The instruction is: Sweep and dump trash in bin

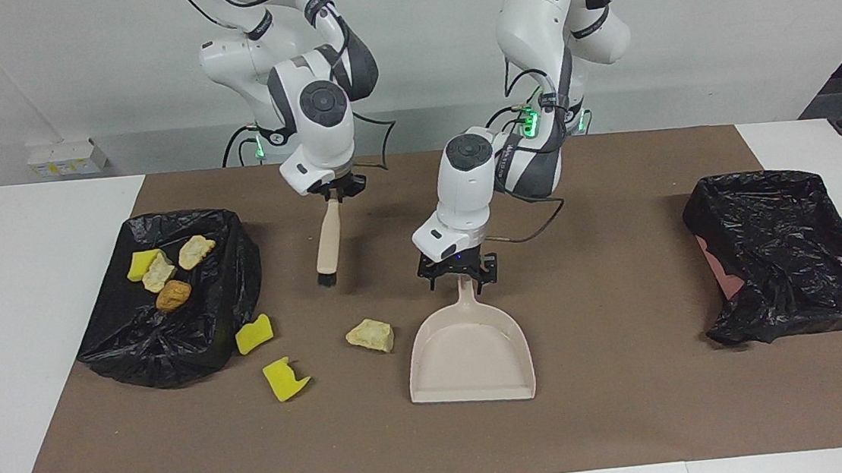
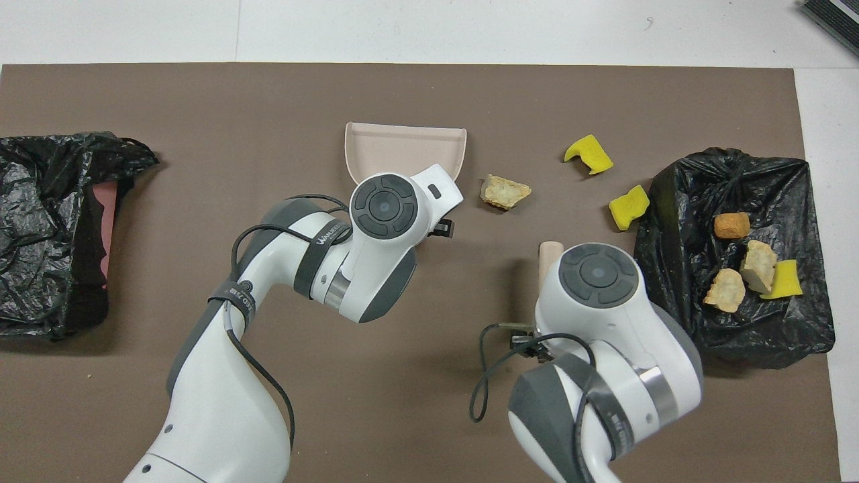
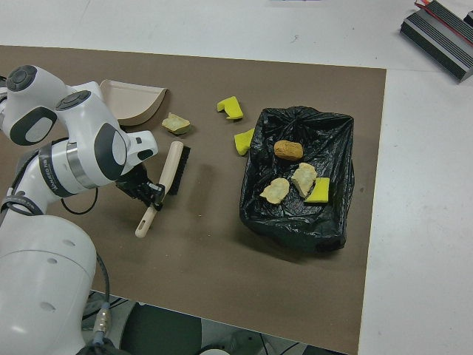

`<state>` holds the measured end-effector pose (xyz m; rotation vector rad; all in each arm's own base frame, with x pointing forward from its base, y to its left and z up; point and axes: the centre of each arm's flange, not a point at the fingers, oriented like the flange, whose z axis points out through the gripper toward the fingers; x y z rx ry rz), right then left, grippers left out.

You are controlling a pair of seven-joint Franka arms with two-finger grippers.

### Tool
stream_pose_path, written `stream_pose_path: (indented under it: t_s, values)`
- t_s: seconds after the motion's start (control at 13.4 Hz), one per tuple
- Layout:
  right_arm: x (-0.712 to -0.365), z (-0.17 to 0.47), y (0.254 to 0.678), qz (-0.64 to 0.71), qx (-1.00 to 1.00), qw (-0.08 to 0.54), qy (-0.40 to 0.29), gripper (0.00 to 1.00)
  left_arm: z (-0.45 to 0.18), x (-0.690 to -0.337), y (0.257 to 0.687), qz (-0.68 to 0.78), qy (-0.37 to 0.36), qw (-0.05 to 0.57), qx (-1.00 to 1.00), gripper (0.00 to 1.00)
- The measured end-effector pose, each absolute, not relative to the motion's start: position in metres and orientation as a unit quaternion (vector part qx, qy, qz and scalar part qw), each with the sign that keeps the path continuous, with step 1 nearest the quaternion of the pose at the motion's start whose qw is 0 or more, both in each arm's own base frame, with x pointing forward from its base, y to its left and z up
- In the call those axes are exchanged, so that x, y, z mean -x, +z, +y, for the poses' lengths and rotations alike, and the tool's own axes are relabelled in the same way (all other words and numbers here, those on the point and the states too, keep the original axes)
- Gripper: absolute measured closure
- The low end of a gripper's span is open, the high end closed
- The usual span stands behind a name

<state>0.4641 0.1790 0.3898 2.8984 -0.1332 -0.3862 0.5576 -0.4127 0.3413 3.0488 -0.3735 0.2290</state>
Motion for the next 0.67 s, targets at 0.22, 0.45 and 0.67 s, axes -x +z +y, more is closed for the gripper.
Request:
stream_pose_path:
  t_s: [0.22,0.45,0.67]
  values:
    - [-0.491,0.126,0.385,-0.049,-0.981,0.152,-0.113,0.74,-0.409,-0.559,0.341,-0.118,0.071,0.027,-0.99,0.0]
    - [-0.504,0.09,0.375,-0.052,-0.975,0.189,-0.107,0.74,-0.408,-0.559,0.341,-0.118,0.067,0.025,-0.99,0.03]
    - [-0.512,0.085,0.361,-0.042,-0.974,0.197,-0.1,0.74,-0.404,-0.56,0.345,-0.115,0.067,0.024,-0.991,0.25]
